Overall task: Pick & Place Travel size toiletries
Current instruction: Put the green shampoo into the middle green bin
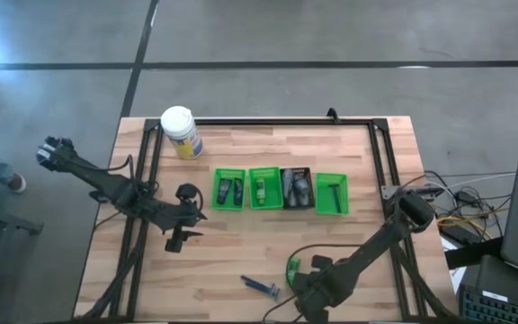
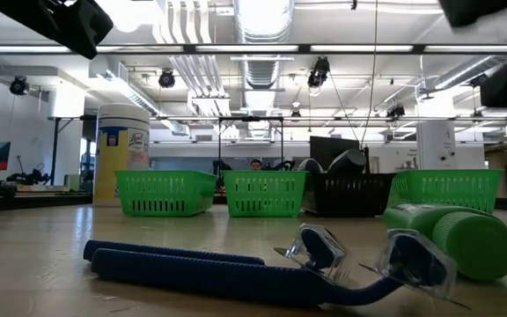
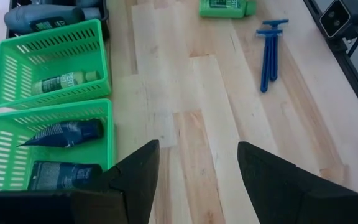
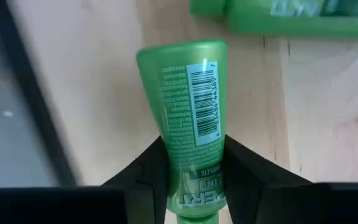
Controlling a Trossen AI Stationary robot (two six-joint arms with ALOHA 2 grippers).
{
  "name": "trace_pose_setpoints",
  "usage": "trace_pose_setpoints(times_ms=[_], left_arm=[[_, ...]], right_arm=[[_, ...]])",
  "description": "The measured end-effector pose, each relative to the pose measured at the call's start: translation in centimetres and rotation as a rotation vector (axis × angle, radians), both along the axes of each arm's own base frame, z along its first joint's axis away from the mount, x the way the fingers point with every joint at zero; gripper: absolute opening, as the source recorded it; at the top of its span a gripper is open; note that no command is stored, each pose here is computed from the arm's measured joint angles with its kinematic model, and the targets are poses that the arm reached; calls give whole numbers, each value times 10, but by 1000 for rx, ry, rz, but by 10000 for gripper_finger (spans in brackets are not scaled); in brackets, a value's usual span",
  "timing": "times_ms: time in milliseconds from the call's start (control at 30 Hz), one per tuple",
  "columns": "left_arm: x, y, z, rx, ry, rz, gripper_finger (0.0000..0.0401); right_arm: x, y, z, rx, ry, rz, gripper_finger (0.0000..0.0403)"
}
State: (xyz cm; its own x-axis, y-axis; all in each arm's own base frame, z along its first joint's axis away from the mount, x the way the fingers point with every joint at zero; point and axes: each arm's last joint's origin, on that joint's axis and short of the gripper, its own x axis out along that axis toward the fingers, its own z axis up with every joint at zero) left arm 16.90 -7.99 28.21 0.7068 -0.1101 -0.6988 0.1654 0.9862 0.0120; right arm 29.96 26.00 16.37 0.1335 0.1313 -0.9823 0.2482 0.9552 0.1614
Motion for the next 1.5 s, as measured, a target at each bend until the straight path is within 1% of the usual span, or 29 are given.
trace_pose_setpoints(times_ms=[100, 167, 200, 267, 333, 433, 500, 533, 567, 633, 767, 933, 1033, 1200, 1333, 1500], left_arm=[[1, 0, 0, 22, -11, -25, 222], [4, -2, 1, 58, -35, -67, 222], [6, -3, 1, 92, -47, -100, 222], [11, -6, 0, 194, -84, -190, 222], [16, -11, -2, 352, -125, -310, 222], [28, -17, -3, 678, -197, -466, 222], [38, -19, -2, 876, -239, -497, 222], [45, -19, -1, 941, -264, -484, 222], [51, -19, 0, 976, -288, -472, 222], [61, -18, 0, 985, -328, -460, 222], [78, -18, -6, 979, -375, -499, 222], [100, -17, -13, 1046, -434, -500, 222], [109, -16, -17, 1064, -463, -513, 222], [121, -17, -19, 1065, -489, -514, 222], [129, -22, -13, 1032, -544, -544, 221], [137, -25, -15, 1014, -542, -558, 213]], right_arm=[[1, -11, 25, 22, -48, -68, 104], [5, -25, 43, 28, -106, -133, 103], [7, -34, 54, 29, -141, -164, 106], [13, -56, 75, 41, -210, -220, 112], [21, -80, 92, 66, -258, -239, 115], [34, -113, 105, 111, -296, -244, 114], [43, -132, 111, 157, -334, -241, 111], [46, -139, 114, 177, -347, -237, 110], [48, -145, 116, 192, -355, -233, 110], [50, -153, 118, 214, -362, -225, 112], [52, -161, 120, 251, -350, -206, 117], [54, -163, 127, 275, -369, -181, 111], [55, -163, 130, 279, -378, -177, 110], [54, -162, 131, 283, -375, -175, 118], [54, -162, 131, 281, -377, -166, 117], [54, -162, 131, 279, -379, -160, 111]])
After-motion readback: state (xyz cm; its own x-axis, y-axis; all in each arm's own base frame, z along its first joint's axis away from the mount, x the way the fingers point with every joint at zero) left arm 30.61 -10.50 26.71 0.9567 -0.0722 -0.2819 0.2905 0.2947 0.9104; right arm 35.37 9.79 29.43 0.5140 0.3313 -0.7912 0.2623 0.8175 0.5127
